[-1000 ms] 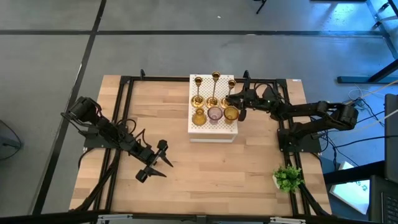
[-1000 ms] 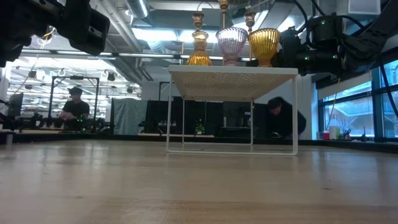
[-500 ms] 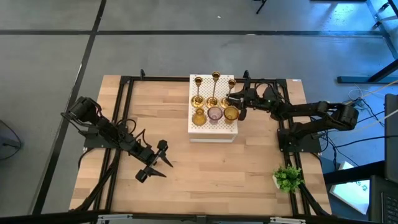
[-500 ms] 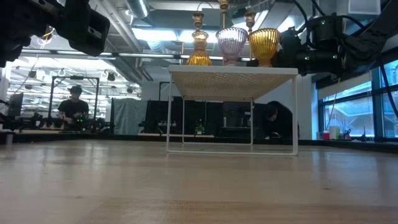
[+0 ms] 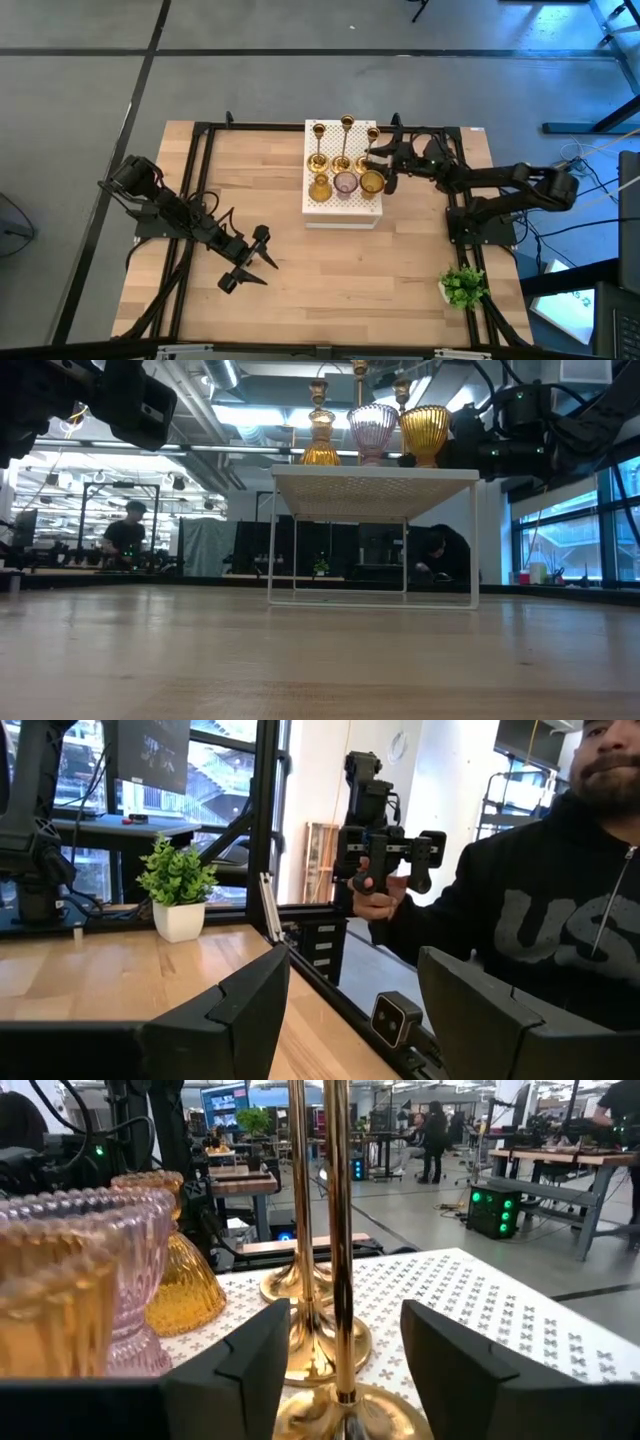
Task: Pick & Place candle stick holders
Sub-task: Return to Home Position
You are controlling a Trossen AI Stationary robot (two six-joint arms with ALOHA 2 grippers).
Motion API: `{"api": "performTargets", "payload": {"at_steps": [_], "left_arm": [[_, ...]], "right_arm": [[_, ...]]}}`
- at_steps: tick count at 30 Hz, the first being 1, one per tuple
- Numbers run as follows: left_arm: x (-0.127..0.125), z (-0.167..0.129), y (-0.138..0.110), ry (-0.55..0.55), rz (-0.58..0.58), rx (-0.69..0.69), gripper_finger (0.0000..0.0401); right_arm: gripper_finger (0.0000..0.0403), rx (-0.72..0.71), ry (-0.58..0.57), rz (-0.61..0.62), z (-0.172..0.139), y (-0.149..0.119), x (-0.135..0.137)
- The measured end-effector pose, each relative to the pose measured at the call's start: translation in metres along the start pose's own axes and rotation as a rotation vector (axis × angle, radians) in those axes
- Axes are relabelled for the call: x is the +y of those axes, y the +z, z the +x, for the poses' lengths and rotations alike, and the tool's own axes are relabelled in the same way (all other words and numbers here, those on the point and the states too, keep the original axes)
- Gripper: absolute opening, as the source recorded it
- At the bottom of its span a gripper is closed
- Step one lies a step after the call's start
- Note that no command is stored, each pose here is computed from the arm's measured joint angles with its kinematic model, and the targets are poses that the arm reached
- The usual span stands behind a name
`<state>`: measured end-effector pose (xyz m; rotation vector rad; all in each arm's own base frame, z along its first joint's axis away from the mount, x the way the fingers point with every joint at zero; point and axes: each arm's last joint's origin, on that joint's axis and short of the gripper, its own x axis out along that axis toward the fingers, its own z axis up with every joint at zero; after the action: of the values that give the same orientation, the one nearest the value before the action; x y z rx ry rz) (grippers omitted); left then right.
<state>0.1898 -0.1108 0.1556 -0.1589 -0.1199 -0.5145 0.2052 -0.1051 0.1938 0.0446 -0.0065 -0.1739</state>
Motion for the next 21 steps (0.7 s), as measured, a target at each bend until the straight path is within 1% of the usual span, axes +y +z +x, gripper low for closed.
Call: {"api": "performTargets", "payload": {"at_steps": [8, 11, 17, 19, 21], "left_arm": [[0.000, 0.000, 0.000, 0.001, -0.003, 0.005, 0.0218], [0.000, 0.000, 0.000, 0.000, -0.004, 0.005, 0.0218], [-0.001, 0.000, -0.001, -0.004, -0.008, 0.005, 0.0218], [-0.001, 0.000, -0.001, -0.004, -0.008, 0.005, 0.0218], [-0.001, 0.000, -0.001, -0.004, -0.008, 0.005, 0.0218]], "right_arm": [[0.0195, 0.003, 0.002, -0.001, -0.008, 0.010, 0.004], [0.0195, 0.011, -0.021, -0.008, -0.013, 0.014, 0.005], [0.0195, 0.021, -0.025, -0.024, -0.022, 0.022, 0.008], [0.0195, 0.027, -0.045, -0.026, -0.026, 0.024, 0.009], [0.0195, 0.047, -0.093, -0.030, -0.031, 0.026, 0.010]]}}
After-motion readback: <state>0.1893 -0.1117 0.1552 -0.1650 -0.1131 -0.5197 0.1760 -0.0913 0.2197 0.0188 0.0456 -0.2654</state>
